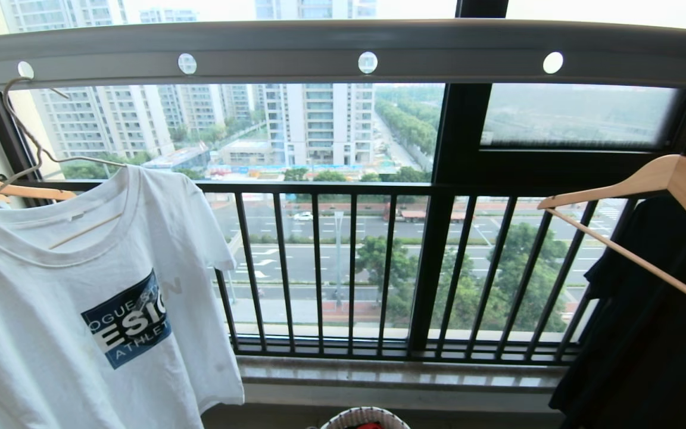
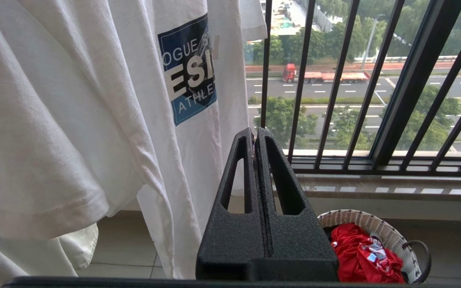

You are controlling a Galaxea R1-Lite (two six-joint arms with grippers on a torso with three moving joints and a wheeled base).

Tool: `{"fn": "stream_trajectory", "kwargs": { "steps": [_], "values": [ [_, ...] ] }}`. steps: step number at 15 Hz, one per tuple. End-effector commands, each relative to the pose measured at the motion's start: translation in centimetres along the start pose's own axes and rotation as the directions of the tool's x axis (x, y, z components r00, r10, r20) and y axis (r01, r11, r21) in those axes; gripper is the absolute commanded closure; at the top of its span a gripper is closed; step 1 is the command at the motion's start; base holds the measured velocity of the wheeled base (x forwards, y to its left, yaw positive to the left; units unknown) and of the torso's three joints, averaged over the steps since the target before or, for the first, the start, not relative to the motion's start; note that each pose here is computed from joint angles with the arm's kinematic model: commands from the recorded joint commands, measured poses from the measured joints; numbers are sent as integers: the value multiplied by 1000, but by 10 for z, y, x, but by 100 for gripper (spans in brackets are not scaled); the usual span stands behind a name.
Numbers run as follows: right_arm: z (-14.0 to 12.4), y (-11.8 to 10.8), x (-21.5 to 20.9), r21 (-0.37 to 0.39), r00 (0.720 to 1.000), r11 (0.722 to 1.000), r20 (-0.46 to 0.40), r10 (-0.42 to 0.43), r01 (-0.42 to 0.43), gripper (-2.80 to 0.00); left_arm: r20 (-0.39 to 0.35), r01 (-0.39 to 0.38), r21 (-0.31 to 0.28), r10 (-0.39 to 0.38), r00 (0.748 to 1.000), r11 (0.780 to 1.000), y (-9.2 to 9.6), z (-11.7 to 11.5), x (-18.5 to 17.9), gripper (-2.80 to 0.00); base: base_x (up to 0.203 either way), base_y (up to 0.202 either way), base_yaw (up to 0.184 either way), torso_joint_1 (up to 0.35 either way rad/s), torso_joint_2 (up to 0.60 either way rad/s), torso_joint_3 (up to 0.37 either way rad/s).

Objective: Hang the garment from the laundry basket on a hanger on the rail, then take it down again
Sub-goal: Take the clothes off the clothes rack

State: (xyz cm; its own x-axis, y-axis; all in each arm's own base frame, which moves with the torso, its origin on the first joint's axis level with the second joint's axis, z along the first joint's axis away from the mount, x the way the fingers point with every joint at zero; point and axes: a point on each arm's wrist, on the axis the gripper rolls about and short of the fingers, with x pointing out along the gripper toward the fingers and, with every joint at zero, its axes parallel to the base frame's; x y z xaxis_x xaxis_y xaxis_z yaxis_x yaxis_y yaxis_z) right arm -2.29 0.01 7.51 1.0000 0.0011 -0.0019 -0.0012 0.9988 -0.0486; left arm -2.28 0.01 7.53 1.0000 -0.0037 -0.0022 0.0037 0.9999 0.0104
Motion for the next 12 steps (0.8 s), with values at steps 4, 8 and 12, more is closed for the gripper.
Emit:
{"fn": "stream_trajectory", "kwargs": {
  "steps": [4, 8, 12],
  "values": [
    [0, 0, 0, -1, 1000, 1000, 0, 0, 0, 0, 170, -3, 1, 3, 985, 1000, 0, 39, -11, 0, 0, 0, 0, 0, 0, 0],
    [0, 0, 0, -1, 1000, 1000, 0, 0, 0, 0, 157, -4, 7, 2, 988, 1000, 1, 115, 2, 0, 0, 0, 0, 0, 0, 0],
    [0, 0, 0, -1, 1000, 1000, 0, 0, 0, 0, 182, -12, 95, -5, 983, 995, 2, 230, 58, 0, 0, 0, 0, 0, 0, 0]
  ]
}}
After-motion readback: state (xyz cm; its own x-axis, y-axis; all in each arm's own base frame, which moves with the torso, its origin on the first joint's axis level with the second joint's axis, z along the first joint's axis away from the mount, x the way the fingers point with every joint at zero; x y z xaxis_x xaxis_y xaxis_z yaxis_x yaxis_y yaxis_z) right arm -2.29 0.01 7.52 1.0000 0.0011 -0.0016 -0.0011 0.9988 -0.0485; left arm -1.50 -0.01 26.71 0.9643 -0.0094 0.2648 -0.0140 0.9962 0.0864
